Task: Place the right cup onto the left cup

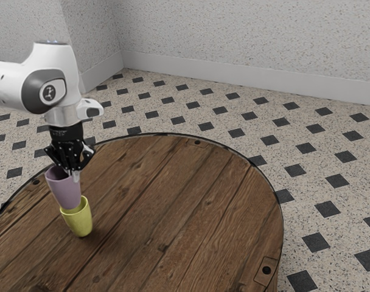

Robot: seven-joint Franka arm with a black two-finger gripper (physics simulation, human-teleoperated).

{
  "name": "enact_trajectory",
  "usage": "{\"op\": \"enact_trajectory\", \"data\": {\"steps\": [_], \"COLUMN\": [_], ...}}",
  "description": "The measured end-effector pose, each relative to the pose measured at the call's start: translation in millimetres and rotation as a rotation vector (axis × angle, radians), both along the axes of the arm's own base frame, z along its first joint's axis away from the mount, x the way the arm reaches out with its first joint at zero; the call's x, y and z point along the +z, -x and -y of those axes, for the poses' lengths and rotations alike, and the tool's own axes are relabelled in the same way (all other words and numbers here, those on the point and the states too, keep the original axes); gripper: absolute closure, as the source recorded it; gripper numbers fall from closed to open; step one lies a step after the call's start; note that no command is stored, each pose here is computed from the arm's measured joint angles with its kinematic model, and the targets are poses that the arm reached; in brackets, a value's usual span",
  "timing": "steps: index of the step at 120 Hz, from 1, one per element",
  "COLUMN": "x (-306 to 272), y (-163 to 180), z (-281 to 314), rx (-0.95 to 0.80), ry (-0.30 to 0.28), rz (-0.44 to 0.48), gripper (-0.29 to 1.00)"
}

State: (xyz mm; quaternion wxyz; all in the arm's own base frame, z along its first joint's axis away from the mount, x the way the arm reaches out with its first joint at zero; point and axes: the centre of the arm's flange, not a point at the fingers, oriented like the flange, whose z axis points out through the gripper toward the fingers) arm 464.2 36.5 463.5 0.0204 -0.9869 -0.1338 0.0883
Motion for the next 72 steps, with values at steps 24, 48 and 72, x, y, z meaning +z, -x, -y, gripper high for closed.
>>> {"op": "enact_trajectory", "data": {"steps": [24, 48, 72], "x": [-13, -17, -37], "y": [-9, -12, -21], "z": [-8, -17, -30], "rx": [0.016, 0.034, 0.051], "ry": [0.011, 0.010, 0.025], "rz": [-0.008, -0.006, -0.027], "gripper": [0.79, 0.79, 0.79]}}
